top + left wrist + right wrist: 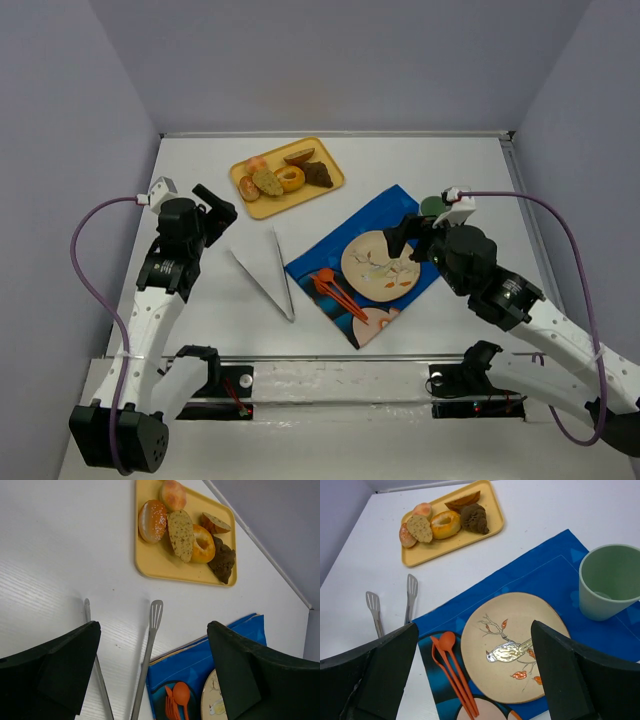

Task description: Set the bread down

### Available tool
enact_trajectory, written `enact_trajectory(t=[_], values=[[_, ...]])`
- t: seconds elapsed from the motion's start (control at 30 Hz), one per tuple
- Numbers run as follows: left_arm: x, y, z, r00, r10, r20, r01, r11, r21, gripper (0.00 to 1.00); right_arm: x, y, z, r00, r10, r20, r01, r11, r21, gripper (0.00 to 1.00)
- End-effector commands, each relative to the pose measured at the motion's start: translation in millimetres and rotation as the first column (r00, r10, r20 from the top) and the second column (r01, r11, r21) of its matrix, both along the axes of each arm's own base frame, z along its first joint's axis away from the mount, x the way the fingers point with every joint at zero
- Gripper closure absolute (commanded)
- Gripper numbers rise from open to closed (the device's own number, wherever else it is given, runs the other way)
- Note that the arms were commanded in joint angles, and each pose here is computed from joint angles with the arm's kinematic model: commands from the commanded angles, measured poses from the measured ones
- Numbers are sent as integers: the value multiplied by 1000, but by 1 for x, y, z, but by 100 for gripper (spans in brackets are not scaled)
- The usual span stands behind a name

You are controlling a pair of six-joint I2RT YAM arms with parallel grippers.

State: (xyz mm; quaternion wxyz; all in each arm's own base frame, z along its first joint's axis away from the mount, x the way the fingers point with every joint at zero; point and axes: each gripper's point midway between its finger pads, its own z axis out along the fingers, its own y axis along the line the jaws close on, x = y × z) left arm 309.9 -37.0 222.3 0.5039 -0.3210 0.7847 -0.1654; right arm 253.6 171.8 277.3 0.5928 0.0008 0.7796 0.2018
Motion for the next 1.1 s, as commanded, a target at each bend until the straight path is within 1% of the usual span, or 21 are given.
enact_trajectory(t=[0.0, 0.03, 0.13, 0.23, 0.3, 0.43, 0.5, 0.57, 0.6, 0.63, 0.67, 0.7, 0.77, 0.83, 0.9, 0.97, 1.07], values=[[5, 1, 19, 999, 5, 45, -5, 1000, 4, 1, 2, -1, -6, 1000, 0, 2, 0, 999, -44, 0], [5, 1, 18, 999, 3, 42, -3, 1000, 2, 1, 1, 4, -7, 999, 33, -4, -33, 998, -48, 0], [4, 0, 16, 999, -1, 34, 1, 1000, 1, 1, 0, 10, -11, 998, 54, -21, -55, 997, -50, 0], [0, -7, 10, 999, -37, 19, 37, 999, -18, 1, 2, 10, -17, 998, 48, -36, -50, 997, -65, 0], [-5, -13, 5, 998, -58, 12, 58, 998, -29, 1, 5, 5, -24, 999, 7, -53, -11, 997, -74, 0], [-25, -34, -35, 989, -120, -91, 116, 992, -49, 1, 6, 5, -44, 994, -21, -104, 13, 997, -76, 0], [-40, -58, -53, 972, -183, -150, 173, 982, -81, 1, 5, 7, -54, 991, -19, -129, 9, 997, -76, 0], [-54, -71, -72, 958, -206, -200, 191, 977, -90, 1, 4, 9, -64, 988, -17, -154, 3, 996, -87, 0], [-68, -89, -82, 937, -259, -234, 243, 965, -95, 1, 3, 10, -72, 985, -12, -172, -4, 996, -92, 0], [-74, -96, -89, 930, -261, -258, 237, 964, -119, 1, 2, 11, -76, 983, -9, -185, -9, 995, -96, 0], [-81, -97, -99, 923, -252, -290, 231, 967, -107, 1, 2, 12, -82, 980, -11, -200, -10, 995, -102, 0], [-94, -103, -111, 901, -271, -338, 254, 963, -96, 1, 1, 13, -87, 977, -8, -214, -12, 995, -96, 0], [-102, -104, -126, 893, -243, -379, 222, 970, -99, 1, -1, 14, -98, 971, -7, -240, -20, 994, -107, 0], [-107, -112, -133, 885, -269, -381, 237, 963, -128, 1, -4, 15, -104, 967, 2, -256, -31, 994, -108, 0], [-103, -121, -130, 890, -291, -351, 250, 955, -160, 1, -5, 13, -107, 966, 2, -258, -32, 993, -113, 0], [-106, -125, -135, 883, -294, -367, 253, 955, -157, 1, -5, 9, -108, 968, -7, -252, -25, 992, -124, 0], [-112, -122, -151, 862, -272, -428, 241, 962, -127, 1, -6, 5, -106, 971, -17, -238, -13, 992, -125, 0]])
